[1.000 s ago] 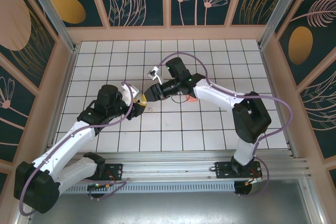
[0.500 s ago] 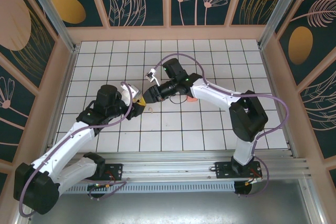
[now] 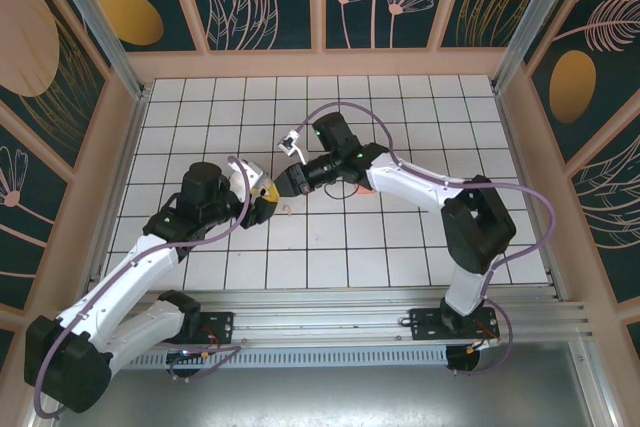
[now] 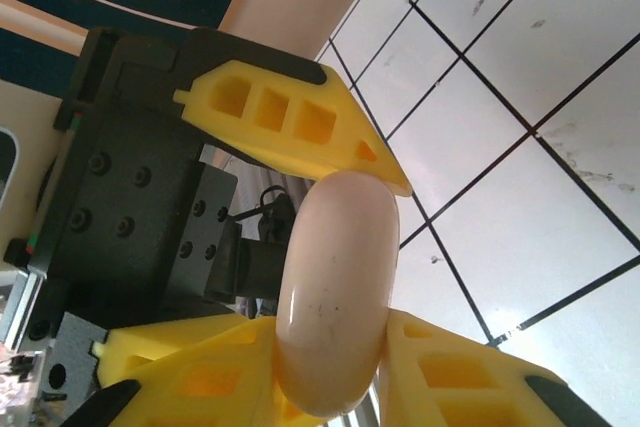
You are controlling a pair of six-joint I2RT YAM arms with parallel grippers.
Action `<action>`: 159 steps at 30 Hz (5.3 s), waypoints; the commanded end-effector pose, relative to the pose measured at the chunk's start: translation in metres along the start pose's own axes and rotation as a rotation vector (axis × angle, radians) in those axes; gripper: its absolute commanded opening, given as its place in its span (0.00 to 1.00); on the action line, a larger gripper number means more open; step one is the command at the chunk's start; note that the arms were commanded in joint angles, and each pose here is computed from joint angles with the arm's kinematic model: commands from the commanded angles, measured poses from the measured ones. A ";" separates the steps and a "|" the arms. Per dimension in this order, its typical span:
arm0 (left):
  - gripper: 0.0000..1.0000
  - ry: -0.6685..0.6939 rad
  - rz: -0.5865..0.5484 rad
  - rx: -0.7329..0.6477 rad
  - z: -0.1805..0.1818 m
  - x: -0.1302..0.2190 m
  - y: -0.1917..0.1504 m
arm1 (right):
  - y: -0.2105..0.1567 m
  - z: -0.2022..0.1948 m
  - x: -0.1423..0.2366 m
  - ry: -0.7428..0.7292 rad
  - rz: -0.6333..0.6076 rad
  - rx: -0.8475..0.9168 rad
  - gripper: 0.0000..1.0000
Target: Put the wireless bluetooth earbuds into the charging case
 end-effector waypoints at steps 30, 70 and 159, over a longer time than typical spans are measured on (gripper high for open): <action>0.59 -0.251 -0.153 -0.183 -0.020 0.011 0.042 | -0.030 0.036 0.104 -0.155 -0.322 0.665 0.25; 0.50 -0.487 -0.248 -0.486 -0.039 0.012 0.037 | -0.052 0.050 0.087 -0.071 0.002 1.318 0.24; 0.31 -0.566 -0.339 -0.468 -0.047 0.005 0.033 | -0.041 0.061 0.075 0.003 -0.095 1.236 0.16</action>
Point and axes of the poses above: each hand's point on the last joint's axis, 136 mm out from that joint toward the fingers, its own x axis back along the fingers, its own z axis along the line the jaws close on, y = z × x, the point moved 9 cm from there along x, back along the fingers, and after that the axes turned 2 degrees about -x, right-handed, at the moved point
